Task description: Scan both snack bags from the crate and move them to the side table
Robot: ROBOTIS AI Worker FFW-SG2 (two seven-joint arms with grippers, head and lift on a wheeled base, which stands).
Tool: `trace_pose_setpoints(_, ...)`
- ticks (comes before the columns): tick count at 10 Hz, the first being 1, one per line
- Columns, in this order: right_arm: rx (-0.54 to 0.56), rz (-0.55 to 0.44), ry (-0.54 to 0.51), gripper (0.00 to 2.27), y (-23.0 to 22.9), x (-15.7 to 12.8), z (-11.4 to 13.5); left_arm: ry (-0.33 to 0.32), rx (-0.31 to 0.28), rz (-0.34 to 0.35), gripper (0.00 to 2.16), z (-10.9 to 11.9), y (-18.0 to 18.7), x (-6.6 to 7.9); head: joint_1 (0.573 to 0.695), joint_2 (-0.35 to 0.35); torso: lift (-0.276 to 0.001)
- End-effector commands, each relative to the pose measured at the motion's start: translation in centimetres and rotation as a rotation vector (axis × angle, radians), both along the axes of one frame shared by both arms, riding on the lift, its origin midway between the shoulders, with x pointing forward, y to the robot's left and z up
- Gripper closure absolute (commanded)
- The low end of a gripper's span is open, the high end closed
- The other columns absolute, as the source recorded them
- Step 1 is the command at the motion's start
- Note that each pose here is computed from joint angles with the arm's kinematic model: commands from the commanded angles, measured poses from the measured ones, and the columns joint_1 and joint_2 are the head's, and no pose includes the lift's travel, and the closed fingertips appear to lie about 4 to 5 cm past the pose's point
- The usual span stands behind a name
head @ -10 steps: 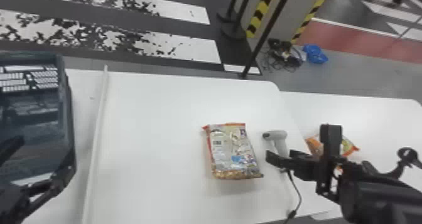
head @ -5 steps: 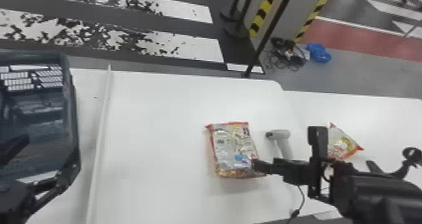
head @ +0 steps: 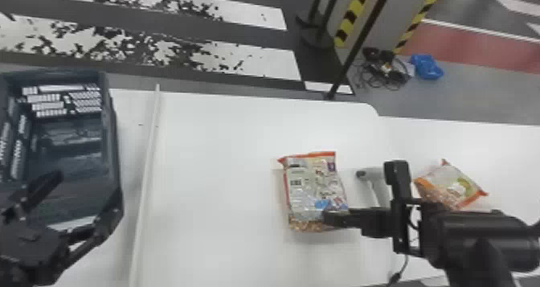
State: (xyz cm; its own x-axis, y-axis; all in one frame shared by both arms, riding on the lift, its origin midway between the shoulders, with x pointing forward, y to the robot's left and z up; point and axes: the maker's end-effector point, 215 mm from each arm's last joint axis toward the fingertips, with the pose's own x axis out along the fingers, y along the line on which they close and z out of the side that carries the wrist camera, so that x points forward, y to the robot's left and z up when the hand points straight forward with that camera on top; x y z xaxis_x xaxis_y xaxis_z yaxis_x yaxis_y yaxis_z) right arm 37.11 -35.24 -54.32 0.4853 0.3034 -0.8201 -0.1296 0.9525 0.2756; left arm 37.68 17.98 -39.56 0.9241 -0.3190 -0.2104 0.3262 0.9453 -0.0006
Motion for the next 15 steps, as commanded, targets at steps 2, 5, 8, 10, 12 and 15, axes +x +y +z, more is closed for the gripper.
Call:
trace_pose_setpoints(2,-0.011,0.060,0.034,1.08,0.9,-0.4,-1.1,-0.002,0.000,0.000,0.14,0.1,0.0,0.0,0.695,-0.259,-0.075)
trace_pose_setpoints(5,-0.029,0.056,0.040,2.25,0.1,-0.9,-0.7,-0.005,0.001,0.001,0.14,0.3,0.1,0.0,0.695,-0.254,-0.075)
trace_pose_setpoints(8,-0.006,-0.001,-0.047,2.25,-1.9,-0.4,3.5,-0.008,0.000,-0.001,0.14,0.4,0.0,0.1,0.695,-0.266,-0.075)
trace_pose_setpoints(10,0.076,-0.055,-0.110,2.25,-3.2,0.3,6.7,-0.005,0.001,0.001,0.14,0.3,0.1,0.0,0.695,-0.289,-0.075)
trace_pose_setpoints(12,0.065,-0.146,-0.165,2.25,-6.8,1.5,8.5,-0.005,0.001,0.001,0.14,0.3,0.1,0.0,0.695,-0.306,-0.075)
trace_pose_setpoints(15,0.034,-0.285,-0.226,2.25,-14.5,3.4,11.1,-0.005,0.001,0.001,0.14,0.3,0.1,0.0,0.695,-0.350,-0.075)
